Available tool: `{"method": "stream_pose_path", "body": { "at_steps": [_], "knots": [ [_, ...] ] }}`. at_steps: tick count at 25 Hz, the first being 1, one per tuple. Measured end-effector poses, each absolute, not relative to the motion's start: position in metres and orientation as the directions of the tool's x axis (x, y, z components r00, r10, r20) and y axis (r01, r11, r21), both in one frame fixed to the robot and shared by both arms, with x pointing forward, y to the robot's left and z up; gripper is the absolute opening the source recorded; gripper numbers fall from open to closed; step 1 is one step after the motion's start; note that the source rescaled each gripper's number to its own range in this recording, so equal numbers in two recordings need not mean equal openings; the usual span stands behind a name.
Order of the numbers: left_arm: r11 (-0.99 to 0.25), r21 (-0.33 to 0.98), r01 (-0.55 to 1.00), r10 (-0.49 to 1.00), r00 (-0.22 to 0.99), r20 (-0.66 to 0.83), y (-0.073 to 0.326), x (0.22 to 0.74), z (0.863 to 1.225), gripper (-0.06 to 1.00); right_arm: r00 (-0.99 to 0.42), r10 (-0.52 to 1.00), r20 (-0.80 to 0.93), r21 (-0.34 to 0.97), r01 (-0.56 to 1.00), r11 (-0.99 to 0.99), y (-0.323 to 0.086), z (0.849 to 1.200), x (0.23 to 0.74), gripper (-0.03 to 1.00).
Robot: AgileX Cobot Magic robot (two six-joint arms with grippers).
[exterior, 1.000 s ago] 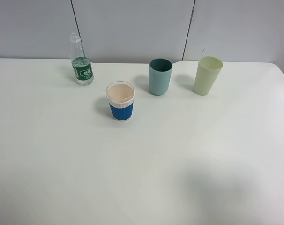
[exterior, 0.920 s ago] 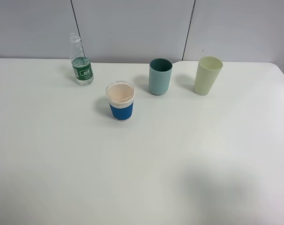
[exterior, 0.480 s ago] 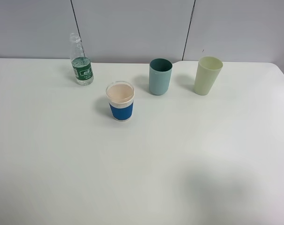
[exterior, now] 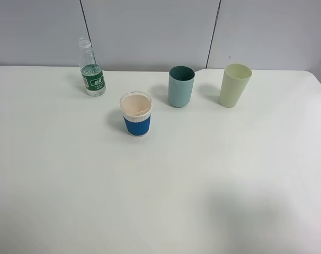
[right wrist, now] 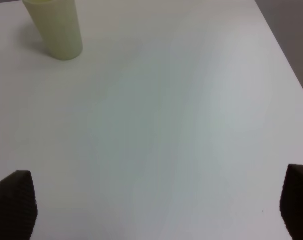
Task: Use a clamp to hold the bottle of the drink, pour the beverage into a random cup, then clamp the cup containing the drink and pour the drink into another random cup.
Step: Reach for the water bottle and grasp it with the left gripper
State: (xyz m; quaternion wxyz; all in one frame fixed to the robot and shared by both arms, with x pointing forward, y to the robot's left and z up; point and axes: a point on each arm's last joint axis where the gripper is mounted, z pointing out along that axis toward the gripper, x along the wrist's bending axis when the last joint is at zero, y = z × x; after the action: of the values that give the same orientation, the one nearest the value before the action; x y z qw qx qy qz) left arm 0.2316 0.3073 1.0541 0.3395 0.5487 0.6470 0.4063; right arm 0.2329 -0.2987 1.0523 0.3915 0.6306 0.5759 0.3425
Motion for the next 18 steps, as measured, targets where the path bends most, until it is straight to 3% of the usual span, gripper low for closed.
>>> {"method": "stream_pose_path", "body": {
  "at_steps": [18],
  "knots": [
    [0.068, 0.898, 0.434, 0.986, -0.167, 0.006, 0.3073, 0.2316, 1.0541, 1.00, 0.102, 0.995, -0.019, 0.888, 0.458, -0.030, -0.2987, 1.0523, 0.2329, 0.93]
  ]
}}
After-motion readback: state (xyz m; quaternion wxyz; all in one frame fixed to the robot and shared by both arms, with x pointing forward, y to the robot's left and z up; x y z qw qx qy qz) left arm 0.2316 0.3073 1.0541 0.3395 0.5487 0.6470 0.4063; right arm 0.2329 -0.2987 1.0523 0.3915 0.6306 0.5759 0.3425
